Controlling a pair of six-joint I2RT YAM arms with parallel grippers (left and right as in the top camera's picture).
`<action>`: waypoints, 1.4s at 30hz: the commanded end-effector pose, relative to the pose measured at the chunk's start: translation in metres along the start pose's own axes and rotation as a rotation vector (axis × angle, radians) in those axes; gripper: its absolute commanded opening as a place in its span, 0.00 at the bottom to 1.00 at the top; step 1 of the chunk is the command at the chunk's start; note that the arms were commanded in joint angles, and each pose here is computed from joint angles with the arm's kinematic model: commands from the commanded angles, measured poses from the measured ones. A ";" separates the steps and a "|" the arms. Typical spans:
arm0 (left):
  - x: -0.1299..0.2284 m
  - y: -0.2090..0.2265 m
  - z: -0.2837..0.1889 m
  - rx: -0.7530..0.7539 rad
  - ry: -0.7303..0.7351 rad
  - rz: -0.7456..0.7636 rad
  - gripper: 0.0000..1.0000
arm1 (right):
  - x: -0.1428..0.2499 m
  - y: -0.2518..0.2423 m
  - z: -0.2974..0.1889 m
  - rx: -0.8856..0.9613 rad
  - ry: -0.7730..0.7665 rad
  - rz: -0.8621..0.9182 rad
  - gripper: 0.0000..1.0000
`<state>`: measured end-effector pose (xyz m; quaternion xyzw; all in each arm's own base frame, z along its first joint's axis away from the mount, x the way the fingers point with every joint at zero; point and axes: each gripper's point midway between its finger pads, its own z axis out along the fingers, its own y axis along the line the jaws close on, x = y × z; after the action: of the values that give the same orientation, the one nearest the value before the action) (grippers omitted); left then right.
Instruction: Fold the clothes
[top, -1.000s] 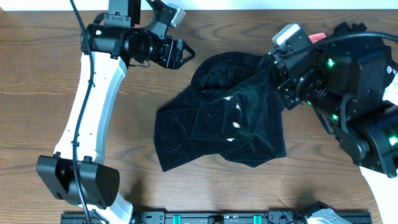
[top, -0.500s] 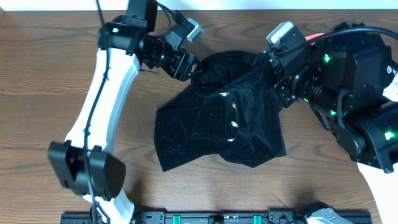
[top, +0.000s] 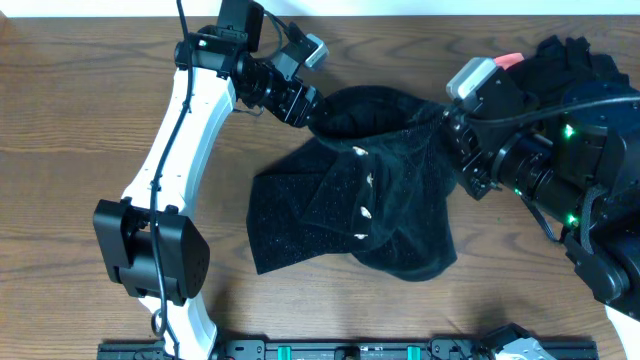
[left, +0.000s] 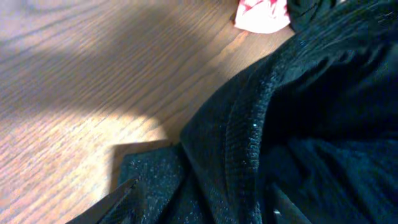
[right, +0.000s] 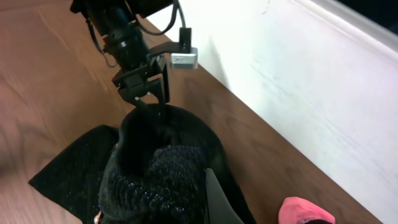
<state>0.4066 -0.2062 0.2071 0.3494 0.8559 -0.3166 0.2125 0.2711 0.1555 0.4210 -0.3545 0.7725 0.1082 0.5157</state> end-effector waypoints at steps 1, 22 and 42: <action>-0.013 -0.012 -0.006 0.056 -0.054 0.041 0.61 | -0.014 0.000 -0.015 0.002 -0.059 -0.013 0.01; -0.020 0.030 -0.081 -0.292 -0.119 -0.126 0.06 | -0.009 -0.007 -0.015 0.045 -0.030 -0.009 0.01; -0.058 -0.050 -0.302 -0.743 -0.682 -0.094 0.06 | -0.059 -0.121 -0.025 0.499 -0.204 -0.075 0.01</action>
<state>0.3805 -0.0740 0.4407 0.1320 0.8265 -0.1327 0.5310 0.3521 0.1091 0.4731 -0.2735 0.7266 -0.0254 0.6298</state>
